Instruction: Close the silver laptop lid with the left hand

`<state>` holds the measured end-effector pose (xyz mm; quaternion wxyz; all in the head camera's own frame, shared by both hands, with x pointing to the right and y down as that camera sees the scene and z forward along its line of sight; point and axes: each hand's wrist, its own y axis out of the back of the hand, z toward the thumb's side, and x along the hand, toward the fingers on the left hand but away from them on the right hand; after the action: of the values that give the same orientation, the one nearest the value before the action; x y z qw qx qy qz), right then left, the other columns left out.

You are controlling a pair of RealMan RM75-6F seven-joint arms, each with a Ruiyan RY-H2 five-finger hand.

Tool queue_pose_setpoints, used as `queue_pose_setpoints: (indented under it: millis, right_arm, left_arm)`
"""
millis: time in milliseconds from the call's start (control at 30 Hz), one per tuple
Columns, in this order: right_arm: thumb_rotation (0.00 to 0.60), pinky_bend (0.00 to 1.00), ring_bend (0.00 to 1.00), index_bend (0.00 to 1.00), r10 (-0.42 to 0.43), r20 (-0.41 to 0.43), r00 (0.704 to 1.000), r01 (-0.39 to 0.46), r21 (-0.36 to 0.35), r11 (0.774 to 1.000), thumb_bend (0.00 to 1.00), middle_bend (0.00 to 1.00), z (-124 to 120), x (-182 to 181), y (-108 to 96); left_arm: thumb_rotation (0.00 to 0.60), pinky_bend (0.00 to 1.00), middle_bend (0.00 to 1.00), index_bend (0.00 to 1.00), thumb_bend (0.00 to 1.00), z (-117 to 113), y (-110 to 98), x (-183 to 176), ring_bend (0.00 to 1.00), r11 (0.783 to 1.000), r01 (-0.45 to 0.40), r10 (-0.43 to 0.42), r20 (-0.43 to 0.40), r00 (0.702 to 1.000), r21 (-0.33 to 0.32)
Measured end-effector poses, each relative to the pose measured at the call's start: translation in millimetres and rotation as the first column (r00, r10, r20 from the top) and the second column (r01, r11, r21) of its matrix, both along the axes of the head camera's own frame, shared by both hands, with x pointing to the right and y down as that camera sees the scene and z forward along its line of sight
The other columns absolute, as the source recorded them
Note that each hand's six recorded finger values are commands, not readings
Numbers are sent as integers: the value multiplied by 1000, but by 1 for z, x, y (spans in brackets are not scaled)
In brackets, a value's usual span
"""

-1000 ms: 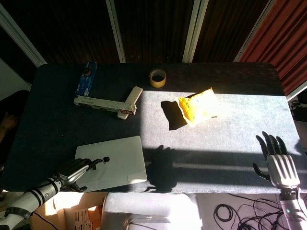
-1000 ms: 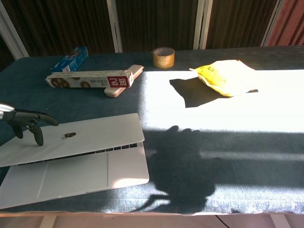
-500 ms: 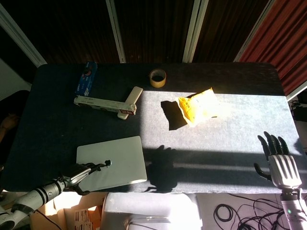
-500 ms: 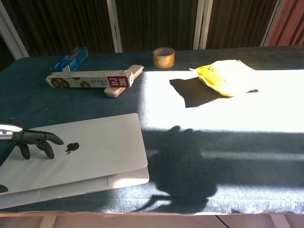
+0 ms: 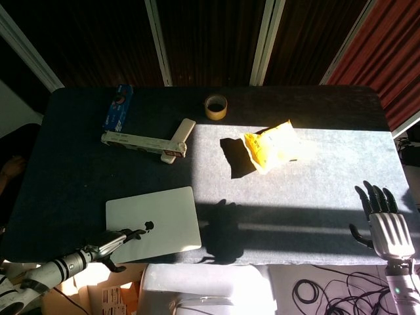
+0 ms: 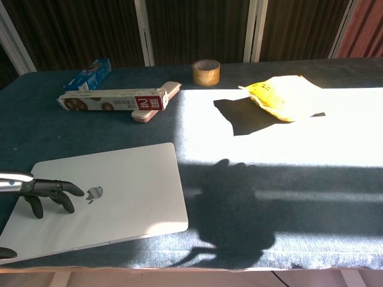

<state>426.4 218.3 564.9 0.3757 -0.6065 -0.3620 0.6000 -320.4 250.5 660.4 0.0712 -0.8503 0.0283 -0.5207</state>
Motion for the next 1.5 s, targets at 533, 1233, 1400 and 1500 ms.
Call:
queue_pose_setpoints:
  millis: [533,1233,1400,1500]
  right_arm:
    - [600,0,0,0,7,-1,1000,-7,4,1000,260,0,-2,3,0]
    - [600,0,0,0,-4,-17,1000,4,12,1000,260,0,-1,-1,3]
    - [600,0,0,0,-7,-20,1000,7,15,1000,260,0,-2,-1,3]
    - [600,0,0,0,-9,-19,1000,10,16,1000,260,0,-2,-1,4]
  left_arm:
    - [600,194,130,31,270,-36,-48,-14,59,966,57,-38,-78,996,252]
    - [600,158,102,0,206,-121,-73,-120,32,485,239,-374,-48,926,841]
    - [600,154,93,0,190,-111,-42,-141,23,388,189,-455,9,890,902]
    - [600,154,93,0,189,-107,-37,-139,23,380,174,-459,23,888,908]
